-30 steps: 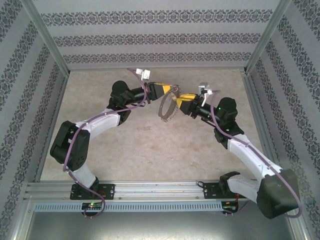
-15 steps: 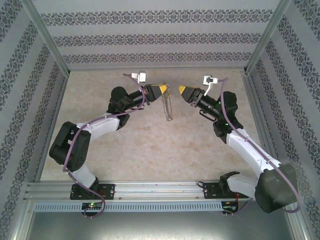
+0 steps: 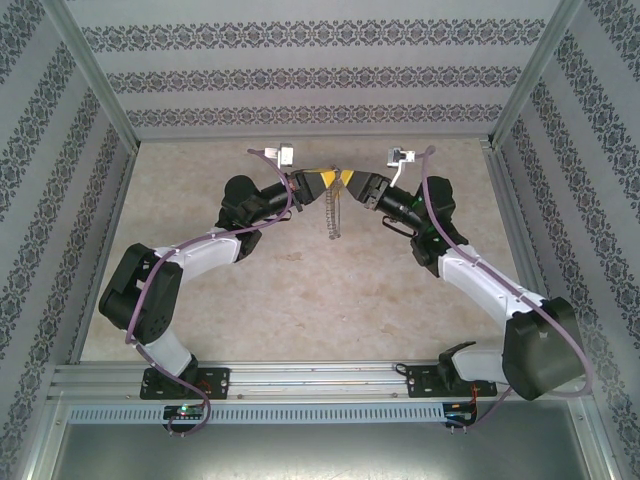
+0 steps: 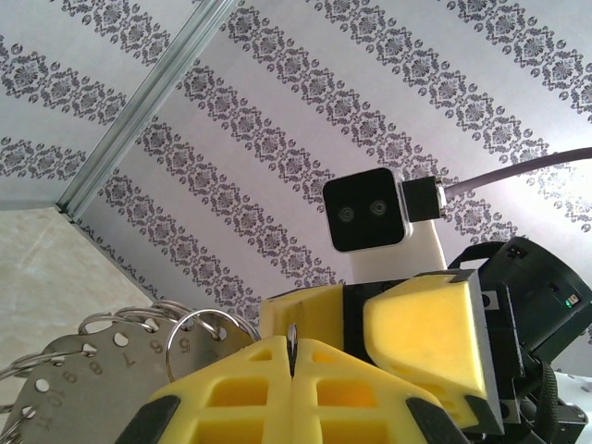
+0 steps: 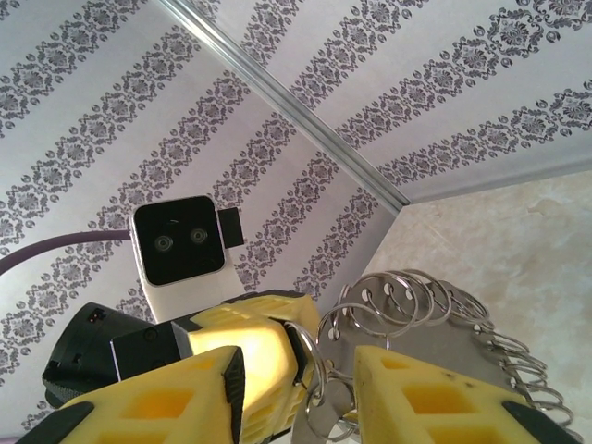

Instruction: Put the keys on the keyring

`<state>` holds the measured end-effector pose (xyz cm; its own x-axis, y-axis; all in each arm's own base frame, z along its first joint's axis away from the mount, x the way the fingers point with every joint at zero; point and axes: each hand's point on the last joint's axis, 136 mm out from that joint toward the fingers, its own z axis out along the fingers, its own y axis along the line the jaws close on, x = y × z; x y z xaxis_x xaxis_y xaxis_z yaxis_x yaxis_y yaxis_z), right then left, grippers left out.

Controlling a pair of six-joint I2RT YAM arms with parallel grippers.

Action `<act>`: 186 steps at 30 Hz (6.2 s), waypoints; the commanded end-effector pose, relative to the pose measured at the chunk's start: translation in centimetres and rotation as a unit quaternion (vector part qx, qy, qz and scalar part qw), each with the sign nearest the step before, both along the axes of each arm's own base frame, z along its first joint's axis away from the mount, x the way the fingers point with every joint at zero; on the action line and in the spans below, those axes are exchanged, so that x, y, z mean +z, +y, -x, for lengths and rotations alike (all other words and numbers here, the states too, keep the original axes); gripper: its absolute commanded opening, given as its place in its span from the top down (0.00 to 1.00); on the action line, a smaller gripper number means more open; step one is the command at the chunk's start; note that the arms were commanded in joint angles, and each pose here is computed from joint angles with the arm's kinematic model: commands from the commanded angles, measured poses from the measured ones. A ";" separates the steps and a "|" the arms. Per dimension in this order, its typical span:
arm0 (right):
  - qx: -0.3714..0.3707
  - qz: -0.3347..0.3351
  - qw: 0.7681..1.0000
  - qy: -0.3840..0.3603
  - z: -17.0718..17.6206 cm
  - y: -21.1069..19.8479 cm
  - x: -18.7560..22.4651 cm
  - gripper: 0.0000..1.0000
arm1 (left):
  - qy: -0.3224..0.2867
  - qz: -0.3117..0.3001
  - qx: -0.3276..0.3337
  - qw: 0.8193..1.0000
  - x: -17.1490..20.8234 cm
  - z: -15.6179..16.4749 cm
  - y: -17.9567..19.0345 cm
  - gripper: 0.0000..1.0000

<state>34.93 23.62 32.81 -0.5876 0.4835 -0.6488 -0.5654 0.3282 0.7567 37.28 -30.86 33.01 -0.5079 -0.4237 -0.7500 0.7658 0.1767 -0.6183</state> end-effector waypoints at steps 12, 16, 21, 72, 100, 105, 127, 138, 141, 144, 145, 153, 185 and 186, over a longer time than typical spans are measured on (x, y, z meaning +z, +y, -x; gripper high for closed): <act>0.020 -0.020 0.999 -0.031 -0.2 1.1 2.2 0.68 | -0.051 0.029 -0.014 0.998 3.5 1.5 -0.5 1.00; 0.025 -0.019 0.999 -0.027 -0.2 1.3 1.9 0.77 | -0.053 0.028 -0.014 0.998 3.6 1.5 -0.6 1.00; 0.028 -0.017 0.999 -0.028 -0.1 1.4 1.8 0.94 | -0.054 0.026 -0.014 0.998 3.6 1.4 -0.6 1.00; 0.144 0.041 0.985 -0.089 1.4 0.6 1.9 1.00 | -0.026 -0.114 -0.093 0.989 1.8 1.9 -0.1 0.67; 0.130 0.037 0.988 -0.073 0.0 0.7 1.2 1.00 | -0.026 -0.112 -0.123 0.986 0.8 2.8 -0.6 0.77; 0.127 0.036 0.989 -0.072 0.0 0.7 1.2 1.00 | -0.027 -0.116 -0.124 0.985 0.6 2.8 -0.7 0.83; 0.092 0.033 0.992 -0.081 0.6 -1.5 2.4 0.68 | -0.033 -0.128 -0.112 0.985 0.4 2.7 -1.0 1.00; 0.009 0.098 0.991 -0.093 2.3 -4.4 -1.8 0.49 | -0.037 -0.122 -0.115 0.985 1.5 2.7 -1.1 1.00; 0.010 0.120 0.987 -0.110 2.8 -4.0 -3.5 0.46 | -0.037 -0.121 -0.117 0.985 1.7 2.7 -1.2 1.00; 0.019 0.137 0.983 -0.124 3.3 -3.4 -4.8 0.45 | -0.036 -0.122 -0.118 0.985 1.8 2.7 -1.2 1.00; 0.024 0.138 0.982 -0.130 3.4 -3.2 -5.0 0.45 | -0.036 -0.121 -0.118 0.985 1.8 2.7 -1.2 1.00; 0.057 0.153 0.973 -0.162 4.6 -1.3 -5.6 0.43 | -0.037 -0.121 -0.122 0.984 2.1 2.9 -1.1 1.00; 0.096 0.152 0.964 -0.194 4.3 1.7 -4.2 0.91 | -0.038 -0.113 -0.142 0.983 2.7 3.4 -1.5 1.00; 0.095 0.154 0.964 -0.193 4.4 1.6 -4.3 0.96 | -0.039 -0.113 -0.143 0.983 2.7 3.5 -1.5 1.00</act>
<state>31.25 25.14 27.02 -0.3868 0.1390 -0.9116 -0.8275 0.3839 0.4097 34.42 -32.03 33.43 -0.5691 -0.0792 -0.8184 0.8102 0.1154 -0.5746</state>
